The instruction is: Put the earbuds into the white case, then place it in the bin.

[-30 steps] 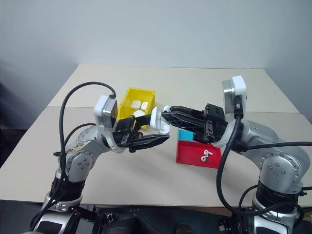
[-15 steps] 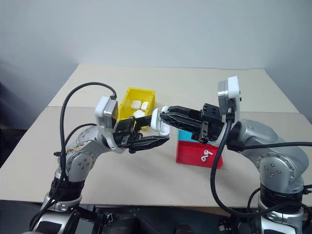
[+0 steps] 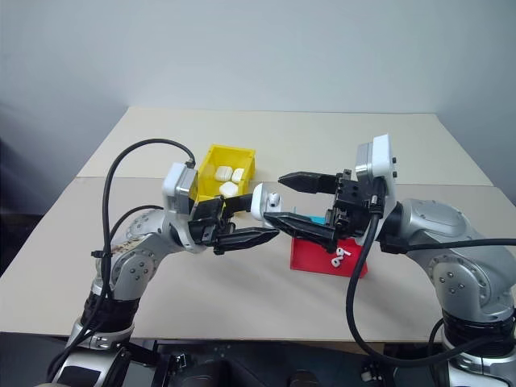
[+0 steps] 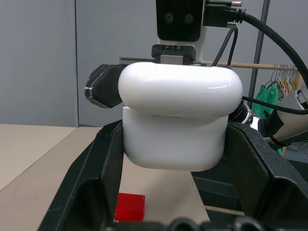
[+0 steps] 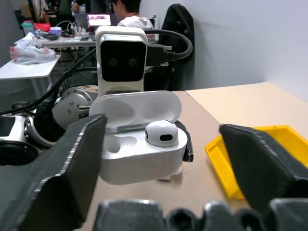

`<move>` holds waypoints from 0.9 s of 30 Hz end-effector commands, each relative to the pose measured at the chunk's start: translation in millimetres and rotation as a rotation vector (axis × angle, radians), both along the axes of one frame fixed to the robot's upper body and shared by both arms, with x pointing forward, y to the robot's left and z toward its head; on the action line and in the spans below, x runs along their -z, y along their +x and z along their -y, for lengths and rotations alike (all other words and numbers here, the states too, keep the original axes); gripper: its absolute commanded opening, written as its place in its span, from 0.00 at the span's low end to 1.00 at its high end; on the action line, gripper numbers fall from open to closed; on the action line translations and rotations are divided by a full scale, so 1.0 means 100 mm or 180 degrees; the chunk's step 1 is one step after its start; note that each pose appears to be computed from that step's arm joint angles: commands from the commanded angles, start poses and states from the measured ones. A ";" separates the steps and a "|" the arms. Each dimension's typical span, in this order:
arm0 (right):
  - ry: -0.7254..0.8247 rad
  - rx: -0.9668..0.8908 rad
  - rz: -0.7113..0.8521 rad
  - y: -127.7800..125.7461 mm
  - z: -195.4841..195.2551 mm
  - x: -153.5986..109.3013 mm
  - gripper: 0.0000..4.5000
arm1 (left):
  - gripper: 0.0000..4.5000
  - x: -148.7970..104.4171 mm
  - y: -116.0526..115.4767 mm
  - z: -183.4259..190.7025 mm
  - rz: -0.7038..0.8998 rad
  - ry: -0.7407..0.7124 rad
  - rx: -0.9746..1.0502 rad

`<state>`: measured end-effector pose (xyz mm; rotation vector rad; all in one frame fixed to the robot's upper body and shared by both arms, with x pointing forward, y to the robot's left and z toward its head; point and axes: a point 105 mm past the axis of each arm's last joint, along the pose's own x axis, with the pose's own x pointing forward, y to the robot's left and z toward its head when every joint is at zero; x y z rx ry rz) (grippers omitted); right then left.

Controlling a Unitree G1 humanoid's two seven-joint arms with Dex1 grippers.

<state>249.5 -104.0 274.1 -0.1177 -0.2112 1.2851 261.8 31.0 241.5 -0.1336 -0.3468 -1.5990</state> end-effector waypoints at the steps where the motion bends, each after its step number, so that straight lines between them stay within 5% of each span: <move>1: -0.0036 0.0048 0.0050 0.01 0.05 -0.09 0.98 | 0.63 -0.21 -0.07 0.00 0.0280 -0.0208 0.0054; 6: -0.0281 0.0277 0.0132 0.13 0.33 -0.30 0.98 | 0.63 -0.20 -0.06 -0.03 0.0272 -0.0204 0.0047; 10: -0.1923 0.0385 0.0090 0.28 0.52 0.15 0.98 | 0.63 -0.18 -0.10 -0.04 0.0282 -0.0210 0.0039; 13: -0.2885 0.0174 0.0188 0.31 0.59 0.57 0.84 | 0.63 -0.18 -0.11 -0.06 0.0289 -0.0235 0.0002; 16: -0.3253 -0.0006 0.0321 0.35 0.63 0.76 0.65 | 0.63 -0.18 -0.10 -0.07 0.0298 -0.0247 -0.0050; 27: -0.4167 -0.0429 0.0957 0.59 0.77 1.10 0.65 | 0.63 -0.16 -0.13 -0.09 0.0278 -0.0248 -0.0140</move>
